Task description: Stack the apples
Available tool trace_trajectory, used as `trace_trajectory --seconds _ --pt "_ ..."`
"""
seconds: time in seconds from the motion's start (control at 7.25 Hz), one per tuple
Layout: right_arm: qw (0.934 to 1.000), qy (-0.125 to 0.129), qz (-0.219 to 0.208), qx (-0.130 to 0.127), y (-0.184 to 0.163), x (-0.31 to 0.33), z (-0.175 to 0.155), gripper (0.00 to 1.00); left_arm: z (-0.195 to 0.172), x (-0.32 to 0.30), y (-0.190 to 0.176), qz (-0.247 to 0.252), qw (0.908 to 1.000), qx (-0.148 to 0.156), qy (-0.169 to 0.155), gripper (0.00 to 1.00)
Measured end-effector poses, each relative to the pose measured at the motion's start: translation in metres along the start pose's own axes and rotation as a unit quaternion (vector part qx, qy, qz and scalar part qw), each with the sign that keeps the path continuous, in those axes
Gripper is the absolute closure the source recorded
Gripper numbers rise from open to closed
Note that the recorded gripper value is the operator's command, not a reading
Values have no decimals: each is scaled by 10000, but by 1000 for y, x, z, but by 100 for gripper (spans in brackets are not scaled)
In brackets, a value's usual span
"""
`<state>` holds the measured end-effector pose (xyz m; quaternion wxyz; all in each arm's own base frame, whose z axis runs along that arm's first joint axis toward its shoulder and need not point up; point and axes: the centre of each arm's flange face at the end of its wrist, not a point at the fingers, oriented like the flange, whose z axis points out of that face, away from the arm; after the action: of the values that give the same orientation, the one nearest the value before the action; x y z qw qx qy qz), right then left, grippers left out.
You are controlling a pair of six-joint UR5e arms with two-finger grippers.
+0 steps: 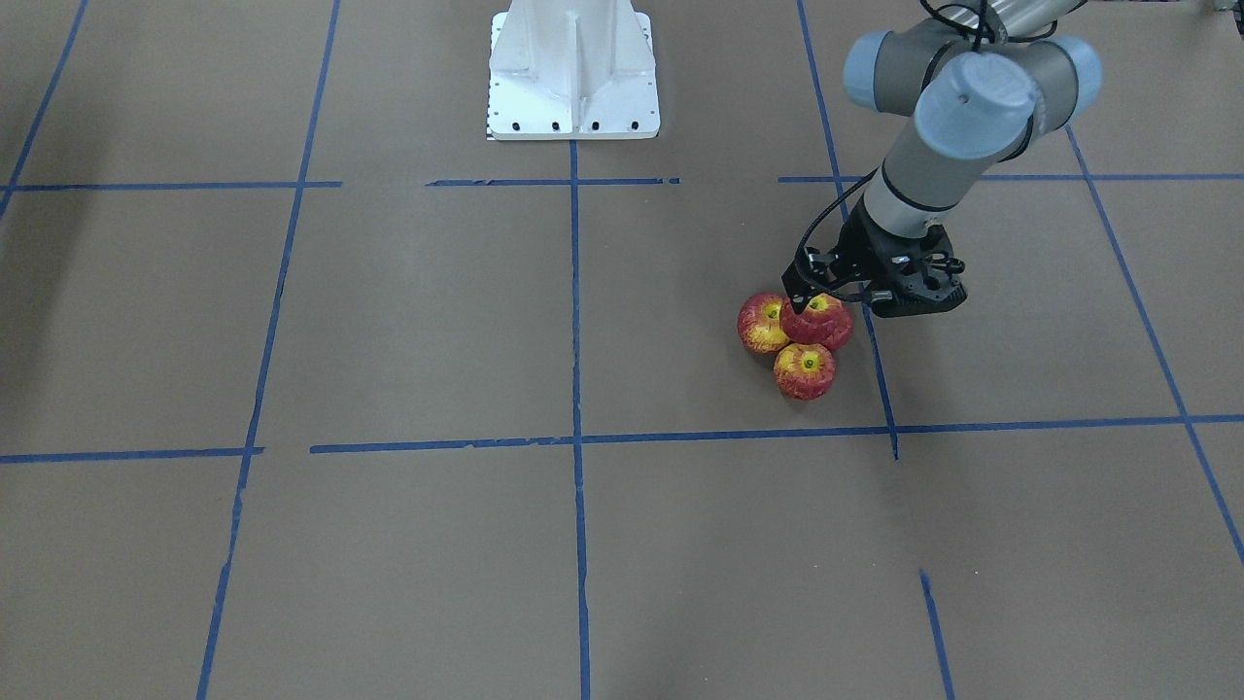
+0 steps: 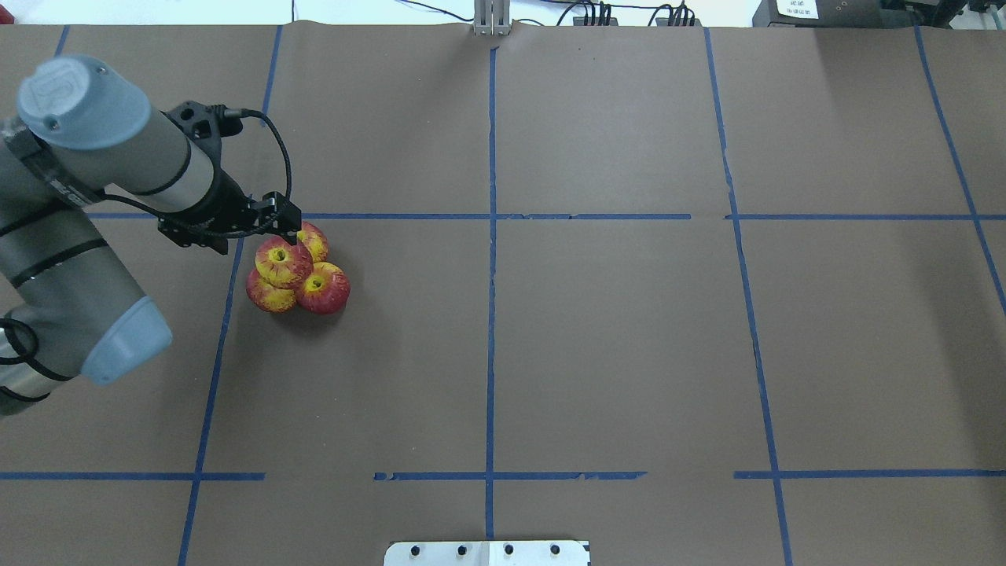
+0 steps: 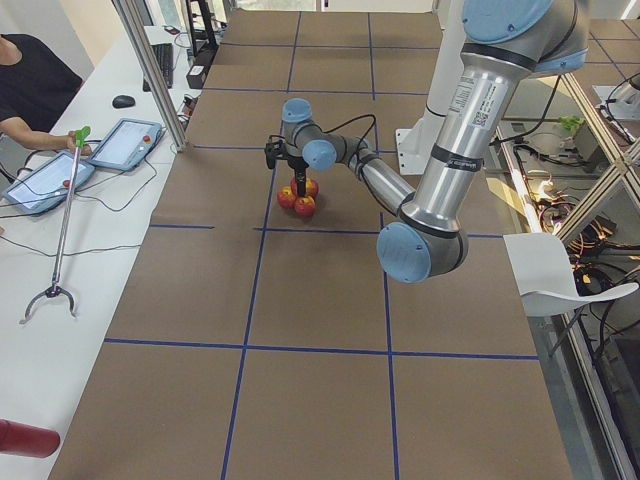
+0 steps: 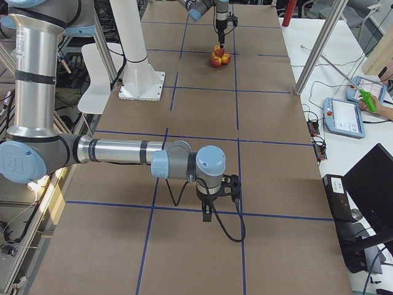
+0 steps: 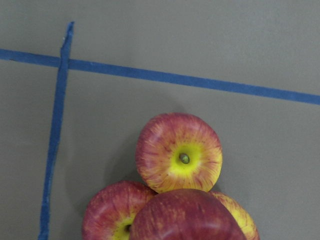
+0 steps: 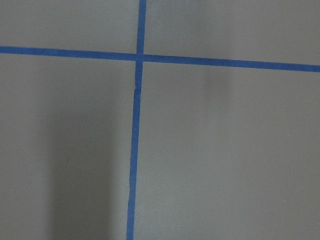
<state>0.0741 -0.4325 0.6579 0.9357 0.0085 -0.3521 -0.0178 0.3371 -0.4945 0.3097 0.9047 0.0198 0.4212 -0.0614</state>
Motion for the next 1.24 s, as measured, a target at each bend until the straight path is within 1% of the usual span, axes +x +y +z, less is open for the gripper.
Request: trace_trajectory --seconds 0.14,0.28,0.41,0.55,0.83,0.97,1.1,1.24 --pt "10000 2 0 0 0 0 0 0 -31 -13 -9 180 9997 173 -12 0" --pt "10000 2 0 0 0 0 0 0 -48 -39 -18 413 9987 292 -94 0" --pt "10000 3 1 -1 0 0 0 0 -59 -88 -29 694 9965 368 -287 0" --pt "10000 3 2 -3 0 0 0 0 -74 -157 -42 1018 9928 371 -503 0" --pt "10000 3 1 -1 0 0 0 0 -108 -320 -64 1503 9864 191 -637 0" --pt "10000 1 2 -3 0 0 0 0 -117 -404 -68 1605 9845 104 -695 0" --pt "10000 -1 1 -1 0 0 0 0 -127 -480 -68 1578 9846 63 -744 0" --pt "10000 1 0 0 0 0 0 0 -136 -537 -64 1498 9857 48 -766 0"
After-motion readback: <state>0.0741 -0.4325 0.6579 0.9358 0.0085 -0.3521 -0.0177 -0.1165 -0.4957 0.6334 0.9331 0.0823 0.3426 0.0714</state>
